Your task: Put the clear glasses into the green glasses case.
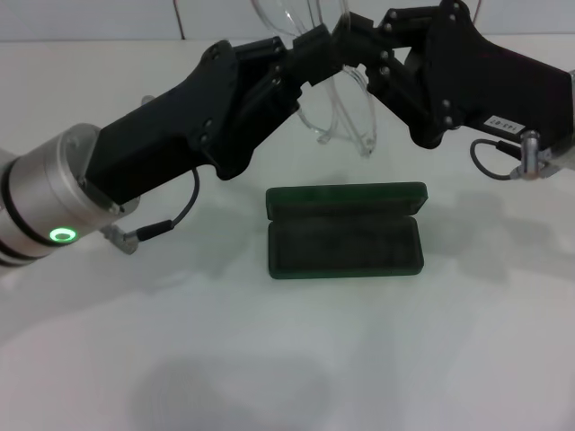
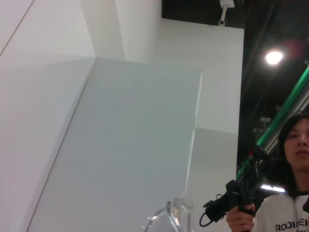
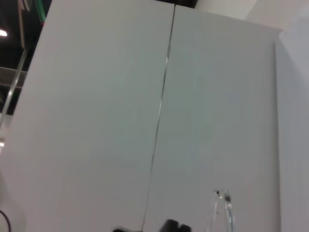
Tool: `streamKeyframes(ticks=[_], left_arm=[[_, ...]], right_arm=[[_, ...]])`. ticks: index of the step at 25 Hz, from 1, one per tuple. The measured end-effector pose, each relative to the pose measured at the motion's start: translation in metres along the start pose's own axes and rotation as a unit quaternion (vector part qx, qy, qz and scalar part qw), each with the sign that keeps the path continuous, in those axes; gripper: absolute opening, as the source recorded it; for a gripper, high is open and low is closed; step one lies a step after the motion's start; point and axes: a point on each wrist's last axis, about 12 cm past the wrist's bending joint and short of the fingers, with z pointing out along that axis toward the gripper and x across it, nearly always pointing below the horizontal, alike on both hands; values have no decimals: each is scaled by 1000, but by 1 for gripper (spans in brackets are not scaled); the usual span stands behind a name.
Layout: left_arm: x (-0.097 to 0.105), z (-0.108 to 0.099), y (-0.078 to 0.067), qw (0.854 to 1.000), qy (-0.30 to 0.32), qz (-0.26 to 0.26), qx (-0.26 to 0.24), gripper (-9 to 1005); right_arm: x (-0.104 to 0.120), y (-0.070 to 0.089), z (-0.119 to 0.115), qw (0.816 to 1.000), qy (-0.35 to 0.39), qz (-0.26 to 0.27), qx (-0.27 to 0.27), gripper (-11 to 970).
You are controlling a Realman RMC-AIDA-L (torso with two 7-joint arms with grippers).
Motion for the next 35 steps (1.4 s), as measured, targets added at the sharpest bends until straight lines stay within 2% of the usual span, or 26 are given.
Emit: streamKeyframes(ticks=[4, 7, 9, 12, 15, 18, 20, 23, 25, 26, 27, 35], left_arm=[[-3, -13, -4, 1000, 2, 2, -11, 59], [-21, -41, -6, 999, 21, 20, -24, 59], [-30, -53, -7, 999, 28, 27, -32, 59], [-48, -79, -10, 996, 58, 43, -49, 59], [-59, -95, -13, 993, 87, 52, -60, 60], [-65, -108, -16, 990, 105, 59, -76, 60], [-69, -115, -18, 987, 117, 68, -88, 60], [-73, -122, -21, 984, 117, 88, -106, 60], [-74, -124, -23, 982, 122, 96, -111, 60], [-73, -125, -24, 981, 124, 96, -112, 60], [-73, -125, -24, 981, 125, 95, -114, 60], [-65, -125, -26, 982, 119, 85, -120, 60]], right_arm=[[0, -6, -2, 1000, 21, -14, 15, 82], [-3, -16, -9, 997, 62, -30, 35, 83], [-9, -20, -15, 995, 85, -35, 40, 84], [-20, -21, -19, 992, 122, -29, 31, 85], [-30, -19, -13, 981, 193, -14, 5, 86], [-39, -14, 2, 958, 285, -8, -30, 87], [-44, -11, 16, 934, 356, -6, -41, 88], [-45, -7, 37, 885, 463, 2, -56, 89], [-42, -7, 48, 863, 501, 3, -63, 90], [-42, -6, 50, 861, 504, 2, -66, 90], [-38, -7, 58, 844, 532, 1, -75, 91], [-11, -6, 86, 767, 630, -29, -122, 93]])
